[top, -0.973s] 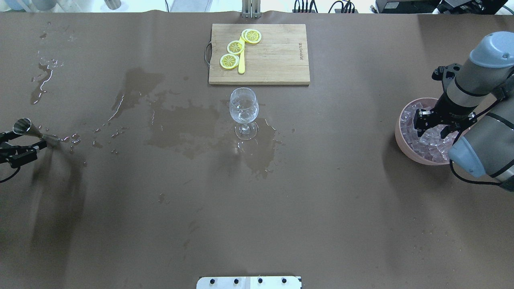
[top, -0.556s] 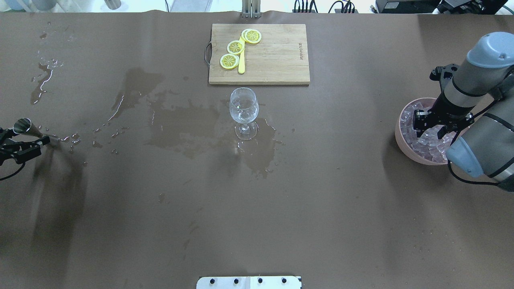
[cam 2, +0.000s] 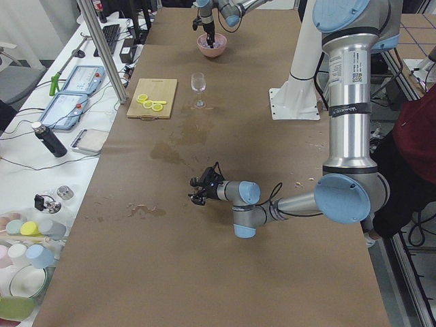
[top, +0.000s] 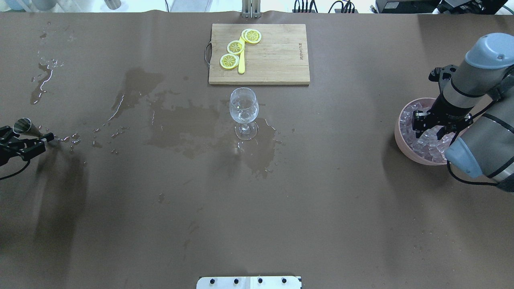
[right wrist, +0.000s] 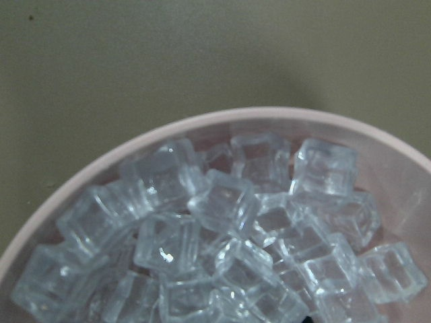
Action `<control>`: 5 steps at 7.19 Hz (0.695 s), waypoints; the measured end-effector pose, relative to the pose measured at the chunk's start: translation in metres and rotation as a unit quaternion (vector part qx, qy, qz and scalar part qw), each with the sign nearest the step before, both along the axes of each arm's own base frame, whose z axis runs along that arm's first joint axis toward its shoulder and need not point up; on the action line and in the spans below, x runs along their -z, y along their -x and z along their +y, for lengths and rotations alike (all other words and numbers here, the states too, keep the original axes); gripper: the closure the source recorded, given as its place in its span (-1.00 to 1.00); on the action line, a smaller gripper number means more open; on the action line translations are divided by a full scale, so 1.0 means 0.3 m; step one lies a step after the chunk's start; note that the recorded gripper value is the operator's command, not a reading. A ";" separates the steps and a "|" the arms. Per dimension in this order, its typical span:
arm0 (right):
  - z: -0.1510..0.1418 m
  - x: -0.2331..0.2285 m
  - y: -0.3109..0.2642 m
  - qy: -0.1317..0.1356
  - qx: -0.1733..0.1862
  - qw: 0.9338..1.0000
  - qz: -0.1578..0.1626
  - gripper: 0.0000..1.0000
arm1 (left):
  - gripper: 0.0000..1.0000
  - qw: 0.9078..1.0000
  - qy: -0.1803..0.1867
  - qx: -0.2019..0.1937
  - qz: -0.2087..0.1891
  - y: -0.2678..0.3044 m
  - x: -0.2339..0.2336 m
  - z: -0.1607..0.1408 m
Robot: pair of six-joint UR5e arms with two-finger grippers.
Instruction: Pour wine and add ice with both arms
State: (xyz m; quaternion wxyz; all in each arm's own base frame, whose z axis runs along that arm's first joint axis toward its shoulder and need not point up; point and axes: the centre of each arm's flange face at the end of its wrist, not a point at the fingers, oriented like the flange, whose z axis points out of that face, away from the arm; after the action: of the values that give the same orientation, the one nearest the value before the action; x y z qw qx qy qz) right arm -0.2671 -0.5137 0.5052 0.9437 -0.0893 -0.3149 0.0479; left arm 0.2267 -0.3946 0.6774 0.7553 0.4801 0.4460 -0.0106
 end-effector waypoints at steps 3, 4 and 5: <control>-0.003 0.009 0.000 -0.002 0.000 1.000 -0.001 0.04 | -0.19 1.000 0.000 -0.002 0.000 -0.009 -0.008 -0.001; -0.006 0.018 0.000 -0.004 -0.001 1.000 -0.003 0.04 | -0.12 1.000 0.001 -0.002 -0.001 -0.005 -0.013 0.004; -0.010 0.030 -0.009 -0.007 -0.004 1.000 -0.005 0.04 | -0.09 1.000 0.001 -0.002 -0.002 -0.001 -0.017 0.007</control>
State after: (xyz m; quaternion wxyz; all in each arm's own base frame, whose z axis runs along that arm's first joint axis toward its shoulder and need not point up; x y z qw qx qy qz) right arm -0.2645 -0.5167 0.4961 0.9425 -0.0820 -0.3202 0.0489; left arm 0.2270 -0.3926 0.6826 0.7568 0.4782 0.4455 -0.0087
